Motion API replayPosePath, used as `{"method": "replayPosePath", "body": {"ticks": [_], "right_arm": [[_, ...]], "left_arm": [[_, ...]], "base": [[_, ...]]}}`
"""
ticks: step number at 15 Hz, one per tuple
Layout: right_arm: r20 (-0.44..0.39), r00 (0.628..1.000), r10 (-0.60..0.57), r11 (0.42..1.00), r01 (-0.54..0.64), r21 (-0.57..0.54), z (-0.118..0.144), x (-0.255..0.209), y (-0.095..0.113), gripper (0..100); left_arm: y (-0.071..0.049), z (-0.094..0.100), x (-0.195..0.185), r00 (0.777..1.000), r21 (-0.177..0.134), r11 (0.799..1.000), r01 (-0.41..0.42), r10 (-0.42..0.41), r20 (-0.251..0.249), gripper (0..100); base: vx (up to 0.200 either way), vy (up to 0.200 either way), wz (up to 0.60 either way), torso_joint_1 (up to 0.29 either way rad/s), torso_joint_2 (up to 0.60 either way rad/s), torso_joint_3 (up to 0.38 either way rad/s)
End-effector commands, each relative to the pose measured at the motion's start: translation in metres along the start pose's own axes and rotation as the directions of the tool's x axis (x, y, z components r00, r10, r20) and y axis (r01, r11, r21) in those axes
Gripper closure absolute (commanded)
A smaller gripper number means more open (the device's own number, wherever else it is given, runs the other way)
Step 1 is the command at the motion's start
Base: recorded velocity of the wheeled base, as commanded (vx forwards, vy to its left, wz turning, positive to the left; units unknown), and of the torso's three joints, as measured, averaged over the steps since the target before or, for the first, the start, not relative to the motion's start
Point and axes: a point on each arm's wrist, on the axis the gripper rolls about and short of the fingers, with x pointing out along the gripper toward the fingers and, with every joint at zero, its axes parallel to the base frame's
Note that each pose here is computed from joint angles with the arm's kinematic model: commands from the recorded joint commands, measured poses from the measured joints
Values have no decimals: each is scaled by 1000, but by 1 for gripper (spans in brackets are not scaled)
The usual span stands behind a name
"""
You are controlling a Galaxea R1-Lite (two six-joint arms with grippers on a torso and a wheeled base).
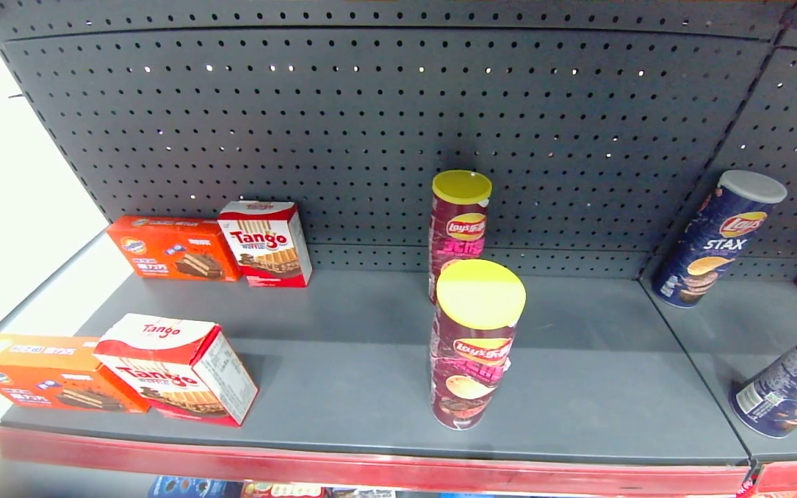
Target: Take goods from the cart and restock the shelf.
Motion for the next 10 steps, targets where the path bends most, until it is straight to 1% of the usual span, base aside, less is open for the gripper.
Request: {"method": "replayPosePath", "body": {"ticks": [1,10], "right_arm": [[-1,1000,1,1000,-1,0,0,0,0,0],[-1,1000,1,1000,-1,0,0,0,0,0]], "left_arm": [[0,0,0,1000,-4,1000,-2,2,-2,0],[0,0,0,1000,-6,1000,-2,2,0,0]], "base": [[0,0,0,0,0,0],[0,0,0,0,0,0]]}}
